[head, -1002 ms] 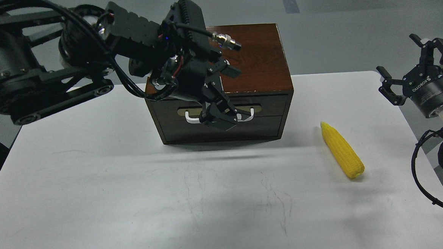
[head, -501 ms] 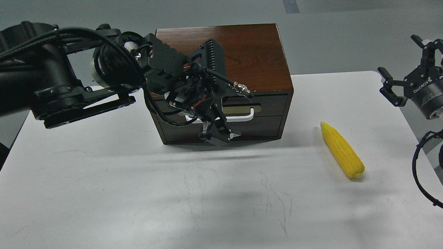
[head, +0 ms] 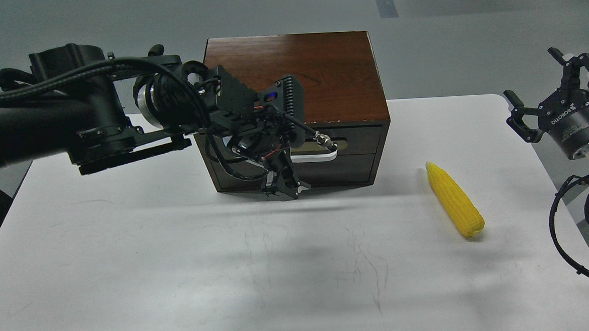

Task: Put corn in drawer with both arms

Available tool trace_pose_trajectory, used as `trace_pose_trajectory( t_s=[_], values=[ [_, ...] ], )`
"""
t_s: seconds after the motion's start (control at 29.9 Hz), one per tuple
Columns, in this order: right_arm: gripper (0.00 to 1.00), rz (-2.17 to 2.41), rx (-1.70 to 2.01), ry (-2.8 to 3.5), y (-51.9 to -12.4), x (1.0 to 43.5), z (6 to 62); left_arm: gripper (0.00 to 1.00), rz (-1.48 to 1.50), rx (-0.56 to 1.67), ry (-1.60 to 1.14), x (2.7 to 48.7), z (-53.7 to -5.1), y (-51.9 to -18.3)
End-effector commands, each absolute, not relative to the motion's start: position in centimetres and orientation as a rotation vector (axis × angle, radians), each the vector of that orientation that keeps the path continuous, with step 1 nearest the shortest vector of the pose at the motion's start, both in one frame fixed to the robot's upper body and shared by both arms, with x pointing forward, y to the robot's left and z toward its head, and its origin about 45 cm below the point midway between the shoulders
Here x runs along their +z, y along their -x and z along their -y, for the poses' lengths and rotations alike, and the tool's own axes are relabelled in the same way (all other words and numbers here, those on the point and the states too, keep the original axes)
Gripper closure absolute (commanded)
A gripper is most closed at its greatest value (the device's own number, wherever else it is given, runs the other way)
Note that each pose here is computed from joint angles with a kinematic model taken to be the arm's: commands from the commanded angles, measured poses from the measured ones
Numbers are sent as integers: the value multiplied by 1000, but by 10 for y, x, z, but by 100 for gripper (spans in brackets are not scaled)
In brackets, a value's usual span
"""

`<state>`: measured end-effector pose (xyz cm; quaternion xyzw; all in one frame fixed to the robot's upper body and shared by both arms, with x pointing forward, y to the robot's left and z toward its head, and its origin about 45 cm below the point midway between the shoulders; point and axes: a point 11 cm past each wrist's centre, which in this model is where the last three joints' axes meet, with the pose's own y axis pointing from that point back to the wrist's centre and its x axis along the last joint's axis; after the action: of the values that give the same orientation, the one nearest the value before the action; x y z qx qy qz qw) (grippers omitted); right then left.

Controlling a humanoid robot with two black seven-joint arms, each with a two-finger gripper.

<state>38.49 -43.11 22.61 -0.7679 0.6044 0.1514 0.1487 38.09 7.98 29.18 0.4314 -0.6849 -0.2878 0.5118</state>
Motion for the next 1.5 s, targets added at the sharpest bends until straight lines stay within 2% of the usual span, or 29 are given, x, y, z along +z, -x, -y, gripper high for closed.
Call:
trace_pose_trajectory(
  t_s=[0.0,1.47],
  values=[
    [0,-1739,436,2208,-385,226,431,2,1634,-706,-1048,285,-83,-381],
    [0,-1757,431,2190,-382,223,437,2,1581,-753,-1082,258,-87,-381]
  ],
)
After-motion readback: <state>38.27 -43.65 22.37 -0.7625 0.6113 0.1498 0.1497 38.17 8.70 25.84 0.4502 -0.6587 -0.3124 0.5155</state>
